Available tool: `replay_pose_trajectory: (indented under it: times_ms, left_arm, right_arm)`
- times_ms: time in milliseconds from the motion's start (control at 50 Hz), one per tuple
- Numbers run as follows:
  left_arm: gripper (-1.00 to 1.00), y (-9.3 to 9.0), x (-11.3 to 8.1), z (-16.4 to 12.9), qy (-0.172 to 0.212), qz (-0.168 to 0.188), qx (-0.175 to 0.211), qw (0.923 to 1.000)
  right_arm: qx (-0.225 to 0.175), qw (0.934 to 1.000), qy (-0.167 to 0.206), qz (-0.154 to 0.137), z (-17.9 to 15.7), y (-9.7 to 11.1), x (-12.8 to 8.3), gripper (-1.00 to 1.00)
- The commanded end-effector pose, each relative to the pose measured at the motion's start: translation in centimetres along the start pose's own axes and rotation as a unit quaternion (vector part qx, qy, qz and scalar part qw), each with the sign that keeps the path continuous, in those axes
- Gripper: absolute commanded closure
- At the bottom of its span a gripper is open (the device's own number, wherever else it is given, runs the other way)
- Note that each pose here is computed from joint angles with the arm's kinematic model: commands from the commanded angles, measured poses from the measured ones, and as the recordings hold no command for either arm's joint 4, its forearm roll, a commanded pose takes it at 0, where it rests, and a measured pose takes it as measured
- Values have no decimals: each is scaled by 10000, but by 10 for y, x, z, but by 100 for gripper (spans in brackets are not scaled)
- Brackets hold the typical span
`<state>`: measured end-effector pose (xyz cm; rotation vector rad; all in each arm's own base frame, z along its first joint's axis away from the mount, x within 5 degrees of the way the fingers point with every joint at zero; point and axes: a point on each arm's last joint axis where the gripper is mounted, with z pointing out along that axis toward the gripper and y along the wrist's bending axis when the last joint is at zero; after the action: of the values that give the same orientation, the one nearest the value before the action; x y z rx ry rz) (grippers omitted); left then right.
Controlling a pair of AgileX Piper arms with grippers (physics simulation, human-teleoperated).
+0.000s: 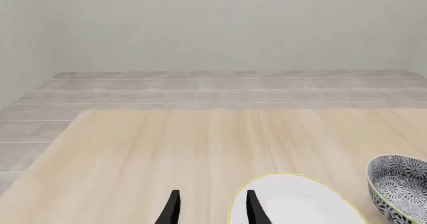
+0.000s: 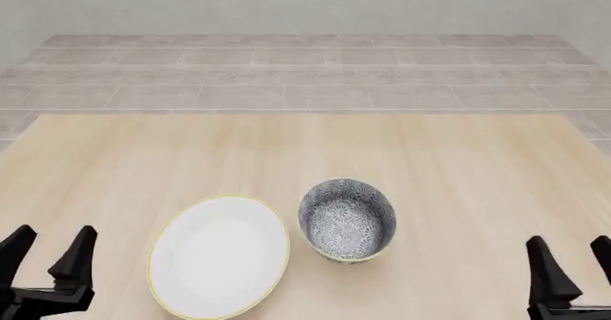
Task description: Put the bowl on the plate.
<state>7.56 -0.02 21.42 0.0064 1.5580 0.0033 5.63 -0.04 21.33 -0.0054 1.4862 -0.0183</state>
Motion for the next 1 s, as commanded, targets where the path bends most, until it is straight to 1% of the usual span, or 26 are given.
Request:
replay_pose_trajectory:
  times_ms: [20, 180, 200, 260, 320, 380, 480, 600, 640, 680, 720, 800, 820, 880, 1000]
  left_arm:
    - [-100, 0, -1, -17, -367, 12, 11, 9993]
    - [-100, 0, -1, -16, -356, -4, -17, 9994]
    - [-100, 0, -1, -15, -354, -3, -9, 9994]
    - [-100, 0, -1, -15, -356, 15, 7, 9994]
    - [-100, 0, -1, -14, -345, 5, 27, 9994]
    - [-100, 0, -1, -13, -337, 2, 30, 9994]
    - [-100, -1, -1, -12, -324, 0, 44, 9995]
    - [-100, -1, -2, -8, -304, -6, 76, 9995]
    - [-100, -1, -2, -7, -300, -2, 84, 9995]
    - [-100, -1, -2, -6, -299, -8, 87, 9995]
    - [-100, -1, -2, -6, -296, -5, 93, 9995]
    - [-100, -1, -2, -6, -298, -10, 94, 9995]
    - [-100, -1, -2, -6, -299, -6, 95, 9995]
    - [-100, -1, -2, -6, -306, -9, 100, 9995]
    - [-100, -1, -3, -5, -307, -17, 102, 9995]
  right_arm:
    - [-8, 10000, 6, 30, 0, 0, 0, -100]
    - [43, 9999, 64, -106, 1, -1, 1, -100]
    - [126, 9998, 81, -159, 2, -1, 1, -100]
    - [95, 9998, 85, -121, 2, -1, 1, -100]
    - [161, 9995, 100, -259, 3, -2, 1, -100]
    - [99, 9998, 56, -169, 1, -1, 1, -100]
    - [122, 9998, 37, -172, 1, -1, 0, -100]
    - [29, 9998, 106, -159, 5, 0, 1, -100]
    - [-35, 9998, 167, -105, 7, 0, 1, -100]
    - [-60, 9997, 164, -145, 7, 1, 1, -100]
    - [-113, 9996, 242, -124, 11, 1, 2, -100]
    - [-161, 9993, 305, -170, 15, 2, 2, -100]
    - [-202, 9991, 340, -137, 16, 3, 3, -100]
    - [-233, 9987, 393, -209, 20, 3, 4, -100]
    - [-271, 9984, 446, -203, 25, 4, 4, -100]
